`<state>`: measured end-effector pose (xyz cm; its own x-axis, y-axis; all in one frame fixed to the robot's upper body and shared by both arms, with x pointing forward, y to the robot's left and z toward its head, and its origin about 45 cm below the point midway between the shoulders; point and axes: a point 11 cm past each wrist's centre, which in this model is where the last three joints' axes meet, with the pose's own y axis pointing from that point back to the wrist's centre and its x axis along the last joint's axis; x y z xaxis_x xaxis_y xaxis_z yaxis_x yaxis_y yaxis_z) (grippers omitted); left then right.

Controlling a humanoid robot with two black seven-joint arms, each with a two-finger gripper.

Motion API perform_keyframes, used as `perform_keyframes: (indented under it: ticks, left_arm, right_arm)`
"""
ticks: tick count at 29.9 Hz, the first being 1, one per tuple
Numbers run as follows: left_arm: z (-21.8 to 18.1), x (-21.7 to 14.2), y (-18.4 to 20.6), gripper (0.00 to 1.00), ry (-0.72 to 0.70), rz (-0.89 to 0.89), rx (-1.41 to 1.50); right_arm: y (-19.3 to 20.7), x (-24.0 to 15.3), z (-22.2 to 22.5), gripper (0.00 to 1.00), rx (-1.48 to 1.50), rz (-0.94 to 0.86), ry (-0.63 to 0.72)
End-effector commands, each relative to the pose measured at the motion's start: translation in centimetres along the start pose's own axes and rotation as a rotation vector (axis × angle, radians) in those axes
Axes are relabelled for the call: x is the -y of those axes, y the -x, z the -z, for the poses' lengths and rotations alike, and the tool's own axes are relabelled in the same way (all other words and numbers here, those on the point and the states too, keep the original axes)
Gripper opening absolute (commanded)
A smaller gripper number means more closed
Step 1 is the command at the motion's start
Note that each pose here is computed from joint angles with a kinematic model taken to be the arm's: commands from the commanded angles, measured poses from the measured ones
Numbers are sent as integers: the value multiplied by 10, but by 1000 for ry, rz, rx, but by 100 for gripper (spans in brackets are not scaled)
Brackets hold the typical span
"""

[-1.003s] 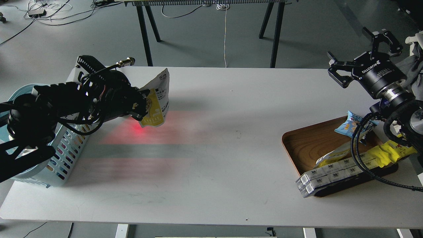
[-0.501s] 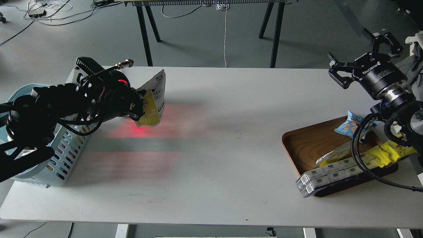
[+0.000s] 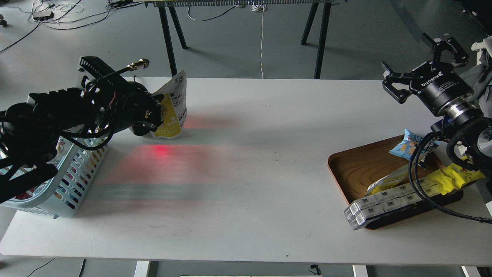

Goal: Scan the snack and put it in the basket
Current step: 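Hold the packet with the left gripper in front of the scanner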

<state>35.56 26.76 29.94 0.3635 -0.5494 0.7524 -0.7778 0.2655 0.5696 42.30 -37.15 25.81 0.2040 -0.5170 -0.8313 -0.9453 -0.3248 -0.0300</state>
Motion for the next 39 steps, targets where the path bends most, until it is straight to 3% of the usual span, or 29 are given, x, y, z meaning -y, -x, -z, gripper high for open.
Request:
perform_keyframes:
  ticks: [1, 24, 39]
  left_arm:
    - [2, -1, -5, 0, -4, -10, 4]
    - [-39, 12, -44, 0, 91, -114, 8]
    - [-15, 1, -28, 0, 55, -65, -32]
  right_arm:
    - [0, 0, 0, 100, 1, 0, -1]
    - [0, 0, 0, 100, 1, 0, -1]
    - [0, 0, -2, 100, -1, -1, 8]
